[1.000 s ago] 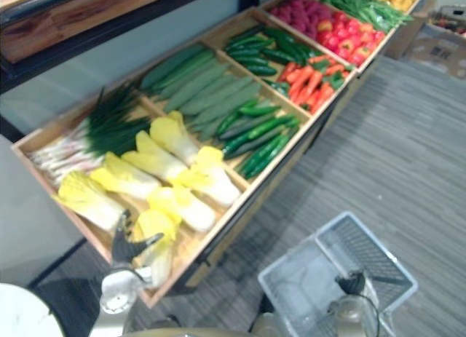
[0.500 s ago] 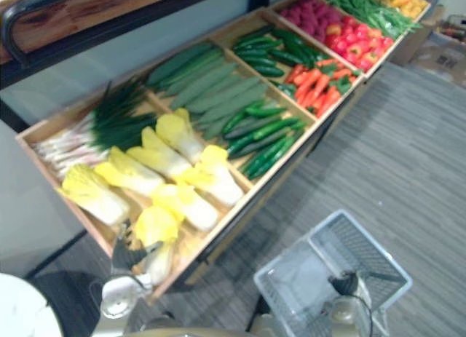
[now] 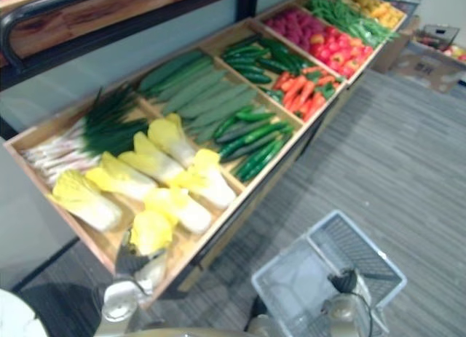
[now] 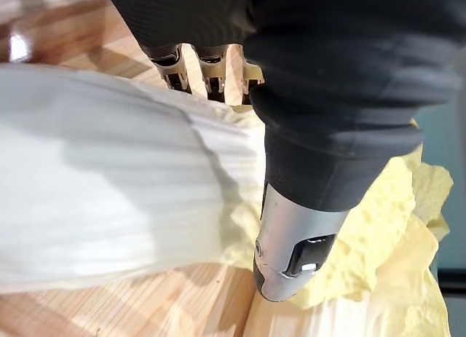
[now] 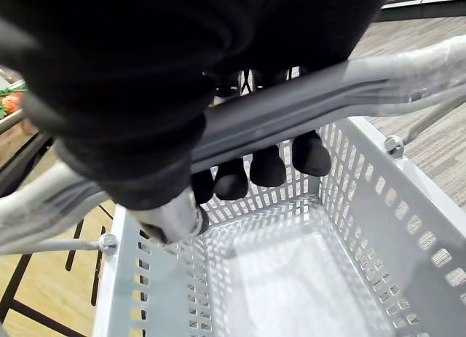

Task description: Pick vegetable in the basket

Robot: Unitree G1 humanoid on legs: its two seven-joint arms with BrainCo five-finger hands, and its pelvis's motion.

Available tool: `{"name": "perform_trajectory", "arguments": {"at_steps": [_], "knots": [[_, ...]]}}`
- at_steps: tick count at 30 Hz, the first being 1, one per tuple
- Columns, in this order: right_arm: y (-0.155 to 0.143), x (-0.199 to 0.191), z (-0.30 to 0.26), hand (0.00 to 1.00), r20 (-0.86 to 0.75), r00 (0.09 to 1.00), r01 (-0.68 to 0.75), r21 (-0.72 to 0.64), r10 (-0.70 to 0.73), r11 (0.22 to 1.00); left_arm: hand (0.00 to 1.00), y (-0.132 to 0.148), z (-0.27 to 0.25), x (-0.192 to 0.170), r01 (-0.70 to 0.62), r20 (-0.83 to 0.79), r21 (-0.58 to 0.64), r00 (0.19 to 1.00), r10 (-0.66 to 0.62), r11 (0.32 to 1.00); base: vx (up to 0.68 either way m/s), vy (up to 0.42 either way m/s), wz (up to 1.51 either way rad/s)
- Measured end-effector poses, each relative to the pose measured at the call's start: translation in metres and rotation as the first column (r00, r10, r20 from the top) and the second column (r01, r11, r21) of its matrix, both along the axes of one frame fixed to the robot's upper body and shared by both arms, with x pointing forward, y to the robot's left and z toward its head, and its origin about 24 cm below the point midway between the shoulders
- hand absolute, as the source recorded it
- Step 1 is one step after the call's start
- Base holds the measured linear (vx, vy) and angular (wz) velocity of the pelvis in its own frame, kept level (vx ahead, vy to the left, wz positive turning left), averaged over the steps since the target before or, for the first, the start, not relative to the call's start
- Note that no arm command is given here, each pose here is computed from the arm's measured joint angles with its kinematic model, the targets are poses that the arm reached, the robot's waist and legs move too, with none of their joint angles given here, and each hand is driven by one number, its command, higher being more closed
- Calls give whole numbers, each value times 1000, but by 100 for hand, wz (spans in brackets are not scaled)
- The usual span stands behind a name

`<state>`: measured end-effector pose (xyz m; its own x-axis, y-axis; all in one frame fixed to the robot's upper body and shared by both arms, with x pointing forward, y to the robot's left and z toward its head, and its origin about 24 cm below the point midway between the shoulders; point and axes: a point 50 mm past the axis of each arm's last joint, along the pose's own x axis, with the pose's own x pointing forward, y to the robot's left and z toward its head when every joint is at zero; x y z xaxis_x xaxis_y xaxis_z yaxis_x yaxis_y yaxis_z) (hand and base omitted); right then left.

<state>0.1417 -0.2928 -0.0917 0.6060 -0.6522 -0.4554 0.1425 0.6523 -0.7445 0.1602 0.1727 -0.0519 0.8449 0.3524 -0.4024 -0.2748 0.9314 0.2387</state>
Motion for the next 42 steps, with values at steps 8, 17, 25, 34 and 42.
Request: {"name": "perform_trajectory", "arguments": {"at_steps": [8,17,25,34,42], "knots": [[5,1,2,100,4,999,-39,-9,39,999,100,6,-8,-1,26,-44,29,999,-25,999,-11,-13,-11],[4,-5,0,100,-12,999,-35,-9,35,999,100,8,-21,1,27,-96,33,995,-24,999,23,-5,-8],[5,-4,-1,100,-20,999,-47,2,47,999,100,7,-24,-2,-6,-108,13,994,7,1000,37,2,-2],[11,-2,-7,100,-52,996,-73,20,74,997,100,7,-24,-1,-53,-96,-48,994,48,997,-1,-9,0],[11,-7,-13,100,-94,994,-52,30,55,998,100,12,-6,5,-100,-7,-87,995,100,991,18,-8,11]]}}
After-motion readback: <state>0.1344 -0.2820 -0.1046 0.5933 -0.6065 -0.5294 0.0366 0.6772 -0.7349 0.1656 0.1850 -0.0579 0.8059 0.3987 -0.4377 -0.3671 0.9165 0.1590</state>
